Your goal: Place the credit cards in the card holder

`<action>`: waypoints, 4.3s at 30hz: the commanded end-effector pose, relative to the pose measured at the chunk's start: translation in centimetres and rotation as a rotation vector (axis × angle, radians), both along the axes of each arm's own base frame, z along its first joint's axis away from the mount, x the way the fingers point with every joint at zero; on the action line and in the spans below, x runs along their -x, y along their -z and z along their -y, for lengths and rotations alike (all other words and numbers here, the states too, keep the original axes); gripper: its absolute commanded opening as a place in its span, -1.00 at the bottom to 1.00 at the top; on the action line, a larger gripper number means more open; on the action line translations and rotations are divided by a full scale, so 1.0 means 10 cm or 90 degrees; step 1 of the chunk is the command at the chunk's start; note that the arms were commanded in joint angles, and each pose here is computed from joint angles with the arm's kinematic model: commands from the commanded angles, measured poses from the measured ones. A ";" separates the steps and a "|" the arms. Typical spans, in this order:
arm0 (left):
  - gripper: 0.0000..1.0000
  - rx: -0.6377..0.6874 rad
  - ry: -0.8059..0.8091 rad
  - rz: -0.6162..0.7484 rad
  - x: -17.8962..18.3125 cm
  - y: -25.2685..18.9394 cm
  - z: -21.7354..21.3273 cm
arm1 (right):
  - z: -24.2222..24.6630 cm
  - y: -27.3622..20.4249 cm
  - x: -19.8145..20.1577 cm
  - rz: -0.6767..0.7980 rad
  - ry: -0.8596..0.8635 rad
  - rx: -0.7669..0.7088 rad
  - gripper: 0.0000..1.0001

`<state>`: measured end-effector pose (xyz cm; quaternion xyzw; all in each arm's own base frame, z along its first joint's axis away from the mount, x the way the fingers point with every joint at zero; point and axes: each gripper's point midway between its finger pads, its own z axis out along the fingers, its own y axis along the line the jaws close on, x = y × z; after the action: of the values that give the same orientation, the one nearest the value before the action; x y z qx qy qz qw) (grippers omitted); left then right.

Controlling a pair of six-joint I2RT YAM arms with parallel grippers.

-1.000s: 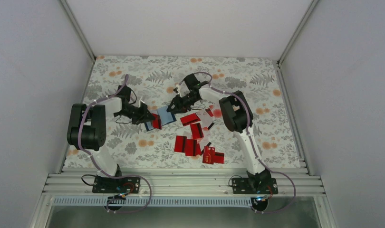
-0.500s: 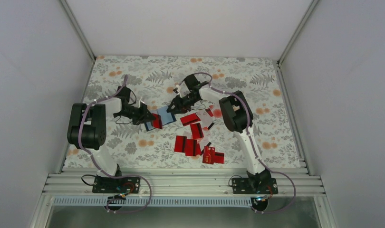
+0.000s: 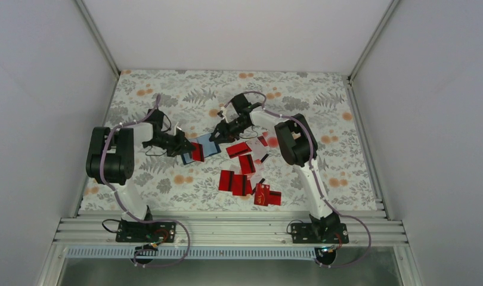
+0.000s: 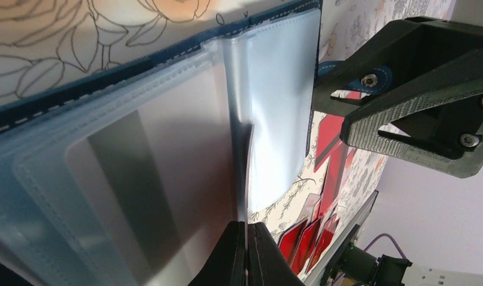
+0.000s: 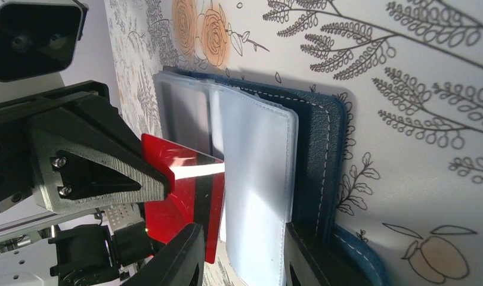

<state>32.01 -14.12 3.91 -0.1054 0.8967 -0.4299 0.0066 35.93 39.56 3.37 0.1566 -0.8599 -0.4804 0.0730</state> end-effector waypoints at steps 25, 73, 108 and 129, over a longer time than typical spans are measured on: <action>-0.95 0.006 -0.003 0.031 -0.12 -0.05 -0.10 | 0.09 0.48 0.18 -0.055 0.002 0.068 -0.30; -0.95 -0.030 0.011 0.025 -0.07 0.02 -0.30 | 0.00 0.57 0.33 -0.067 -0.006 0.096 -0.33; -0.95 0.005 0.020 0.057 -0.07 -0.15 -0.23 | 0.02 0.66 0.36 -0.075 -0.014 0.101 -0.34; -0.95 0.007 0.024 0.020 -0.02 0.23 -0.23 | 0.01 0.67 0.35 -0.078 -0.018 0.102 -0.36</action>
<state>32.50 -11.87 3.15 -0.0859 0.8960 -0.4354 0.0166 34.57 40.83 3.02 0.1584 -0.8500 -0.4924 0.0999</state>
